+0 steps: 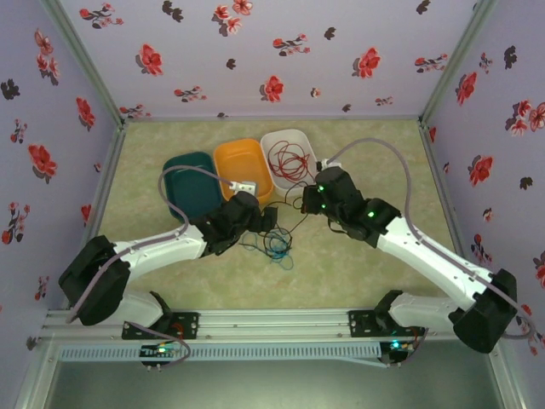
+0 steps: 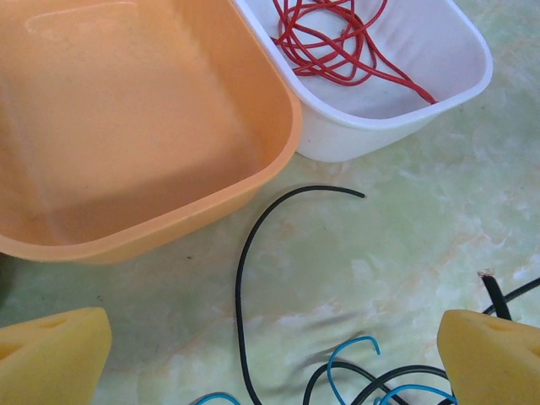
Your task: Untangle the cables
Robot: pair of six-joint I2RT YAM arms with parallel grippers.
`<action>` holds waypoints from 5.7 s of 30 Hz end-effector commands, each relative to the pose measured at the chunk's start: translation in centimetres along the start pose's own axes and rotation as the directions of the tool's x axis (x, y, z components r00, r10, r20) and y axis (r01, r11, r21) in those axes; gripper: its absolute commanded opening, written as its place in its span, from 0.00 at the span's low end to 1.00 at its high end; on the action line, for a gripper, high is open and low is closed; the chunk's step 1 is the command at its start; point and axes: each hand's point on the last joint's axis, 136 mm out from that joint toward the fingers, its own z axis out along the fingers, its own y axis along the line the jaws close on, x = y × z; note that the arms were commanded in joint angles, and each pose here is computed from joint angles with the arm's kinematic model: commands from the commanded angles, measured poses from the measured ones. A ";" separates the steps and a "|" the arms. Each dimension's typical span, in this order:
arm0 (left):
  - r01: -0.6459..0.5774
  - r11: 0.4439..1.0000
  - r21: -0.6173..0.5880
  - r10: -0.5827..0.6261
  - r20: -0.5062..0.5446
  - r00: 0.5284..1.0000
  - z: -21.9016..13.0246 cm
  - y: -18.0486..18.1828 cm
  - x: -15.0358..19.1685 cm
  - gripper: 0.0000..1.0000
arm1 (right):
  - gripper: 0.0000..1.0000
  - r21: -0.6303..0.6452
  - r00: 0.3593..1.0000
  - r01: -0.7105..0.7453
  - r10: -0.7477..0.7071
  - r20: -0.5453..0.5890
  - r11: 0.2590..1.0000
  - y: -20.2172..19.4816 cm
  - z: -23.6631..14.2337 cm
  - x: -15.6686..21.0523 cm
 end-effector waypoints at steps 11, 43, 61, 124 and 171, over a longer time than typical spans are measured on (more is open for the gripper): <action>0.016 0.998 0.066 -0.016 0.001 1.000 0.6 -1.4 -0.4 1.00 | 0.00 -0.130 0.980 0.116 -0.092 0.177 0.985 4.0 -6.6 -6.7; -0.015 0.951 0.310 -0.015 0.094 0.995 -3.5 -4.4 -1.4 0.97 | 0.00 -0.292 0.882 0.368 -0.231 0.411 0.883 9.7 -19.9 -14.8; 0.011 0.977 0.212 -0.058 0.219 0.974 -7.4 -0.7 -3.5 1.00 | 0.00 -0.289 0.872 0.393 -0.253 0.419 0.873 11.8 -17.3 -16.5; 0.223 0.970 -0.092 -0.193 0.259 0.946 -11.5 9.3 -2.6 1.00 | 0.31 -0.143 0.949 0.181 -0.211 -0.236 0.973 7.6 24.2 -4.9; -0.464 0.660 0.591 0.691 -0.236 0.683 3.6 -11.1 4.2 0.60 | 0.99 0.477 0.959 -0.253 0.154 0.236 0.842 -15.4 -3.5 1.3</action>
